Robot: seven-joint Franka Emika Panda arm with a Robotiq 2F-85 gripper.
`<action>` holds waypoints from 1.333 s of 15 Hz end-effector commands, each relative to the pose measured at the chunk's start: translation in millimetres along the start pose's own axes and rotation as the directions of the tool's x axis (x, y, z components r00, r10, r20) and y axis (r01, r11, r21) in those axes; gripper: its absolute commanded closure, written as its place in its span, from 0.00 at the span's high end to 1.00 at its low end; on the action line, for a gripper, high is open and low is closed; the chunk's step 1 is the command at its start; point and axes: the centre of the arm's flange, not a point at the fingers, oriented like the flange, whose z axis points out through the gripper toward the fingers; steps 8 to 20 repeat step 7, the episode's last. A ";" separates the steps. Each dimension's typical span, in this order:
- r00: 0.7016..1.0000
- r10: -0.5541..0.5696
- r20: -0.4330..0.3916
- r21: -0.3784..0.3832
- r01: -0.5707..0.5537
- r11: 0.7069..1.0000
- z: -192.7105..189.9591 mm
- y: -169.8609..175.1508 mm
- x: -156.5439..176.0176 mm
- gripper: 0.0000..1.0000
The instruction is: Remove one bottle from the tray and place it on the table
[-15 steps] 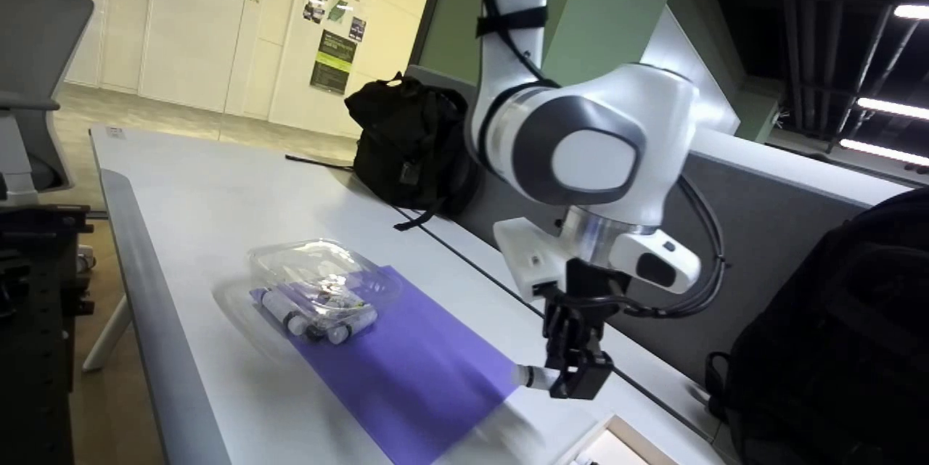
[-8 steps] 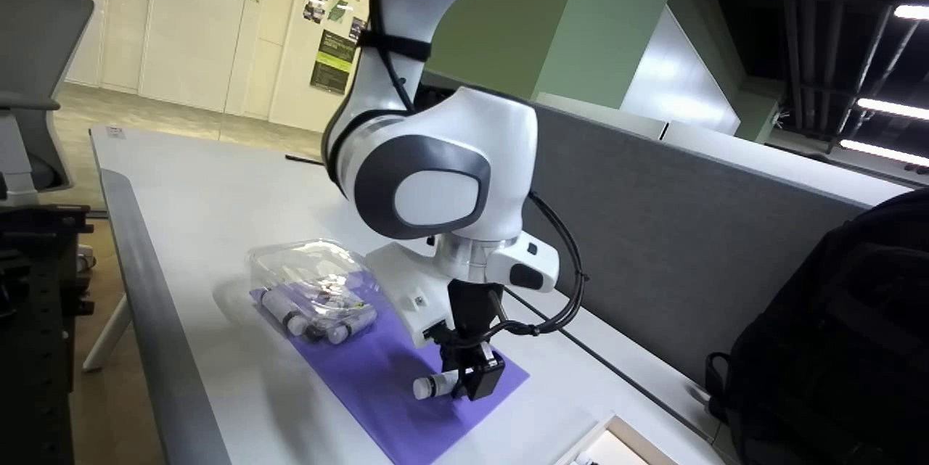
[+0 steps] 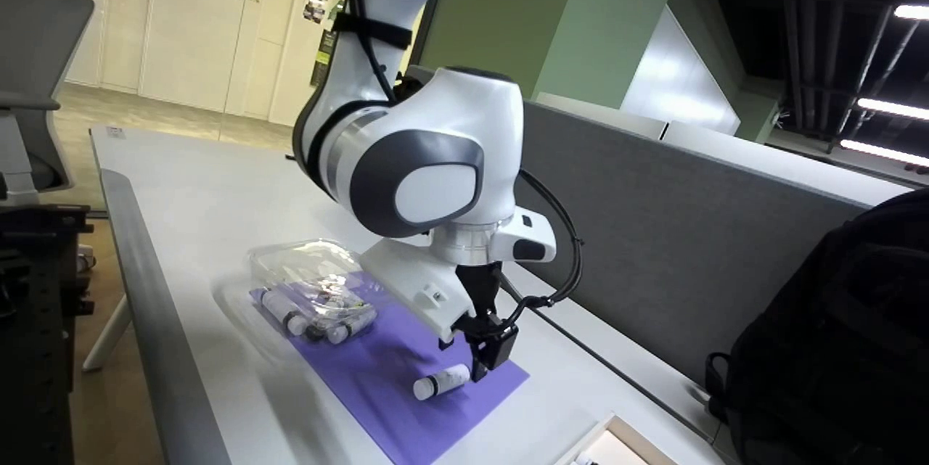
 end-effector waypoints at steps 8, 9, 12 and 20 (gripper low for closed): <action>0.987 0.162 0.009 -0.040 -0.161 0.986 -77.7 32.6 49.7 1.00; 0.987 0.162 0.009 -0.040 -0.161 0.986 -77.7 32.6 49.7 1.00; 0.987 0.162 0.009 -0.040 -0.161 0.986 -77.7 32.6 49.7 1.00; 0.987 0.162 0.009 -0.040 -0.161 0.986 -77.7 32.6 49.7 1.00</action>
